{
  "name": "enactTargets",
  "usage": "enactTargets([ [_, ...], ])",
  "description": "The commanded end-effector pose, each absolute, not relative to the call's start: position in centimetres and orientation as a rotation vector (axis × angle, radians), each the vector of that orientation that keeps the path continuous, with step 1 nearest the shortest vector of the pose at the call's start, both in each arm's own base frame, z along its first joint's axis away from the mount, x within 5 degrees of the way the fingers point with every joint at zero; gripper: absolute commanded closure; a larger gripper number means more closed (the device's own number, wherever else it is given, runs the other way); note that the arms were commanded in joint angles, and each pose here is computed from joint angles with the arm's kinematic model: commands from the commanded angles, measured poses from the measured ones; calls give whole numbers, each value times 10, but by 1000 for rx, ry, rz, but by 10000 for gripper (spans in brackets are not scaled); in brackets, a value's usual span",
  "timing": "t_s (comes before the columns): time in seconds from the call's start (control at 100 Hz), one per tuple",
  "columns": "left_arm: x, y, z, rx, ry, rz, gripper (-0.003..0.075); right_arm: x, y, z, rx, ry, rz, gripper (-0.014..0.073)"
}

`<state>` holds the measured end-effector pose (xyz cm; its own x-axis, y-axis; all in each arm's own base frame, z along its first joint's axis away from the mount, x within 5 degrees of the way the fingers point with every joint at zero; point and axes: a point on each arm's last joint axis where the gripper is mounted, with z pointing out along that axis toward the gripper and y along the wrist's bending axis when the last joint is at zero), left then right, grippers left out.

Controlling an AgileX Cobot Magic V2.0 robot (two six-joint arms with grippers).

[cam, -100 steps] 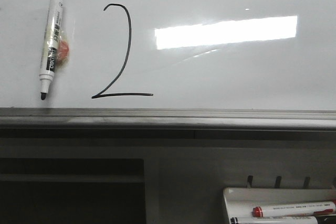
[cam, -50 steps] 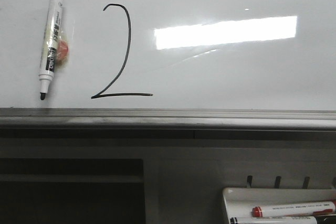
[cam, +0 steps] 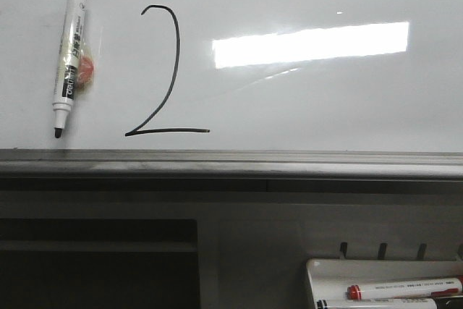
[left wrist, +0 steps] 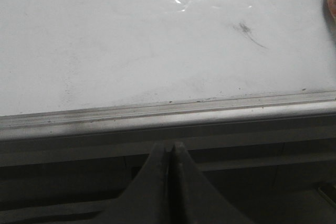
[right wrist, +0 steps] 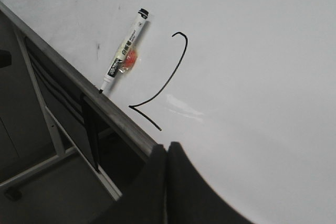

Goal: Write number 2 on whiteboard

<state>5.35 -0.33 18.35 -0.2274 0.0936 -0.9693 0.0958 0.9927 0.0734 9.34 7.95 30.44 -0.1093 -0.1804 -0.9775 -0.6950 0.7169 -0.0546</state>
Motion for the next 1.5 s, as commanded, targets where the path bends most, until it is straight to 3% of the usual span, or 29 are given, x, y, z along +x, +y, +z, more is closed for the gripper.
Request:
enactTargets([
  [0.0, 53, -4, 187, 132, 1723, -9, 741, 96, 77, 316, -653, 1613, 494, 655],
  [0.71, 53, -4, 187, 132, 1723, -9, 741, 96, 77, 317, -652, 1612, 493, 655],
  [1.07, 53, -4, 187, 132, 1723, -9, 741, 100, 64, 321, -481, 1622, 428, 655],
  [1.27, 53, -4, 187, 132, 1723, -9, 741, 95, 51, 317, -391, 1454, 364, 655],
  [1.49, 53, -4, 187, 132, 1723, -9, 741, 82, 29, 280, -260, 1368, 252, 655],
])
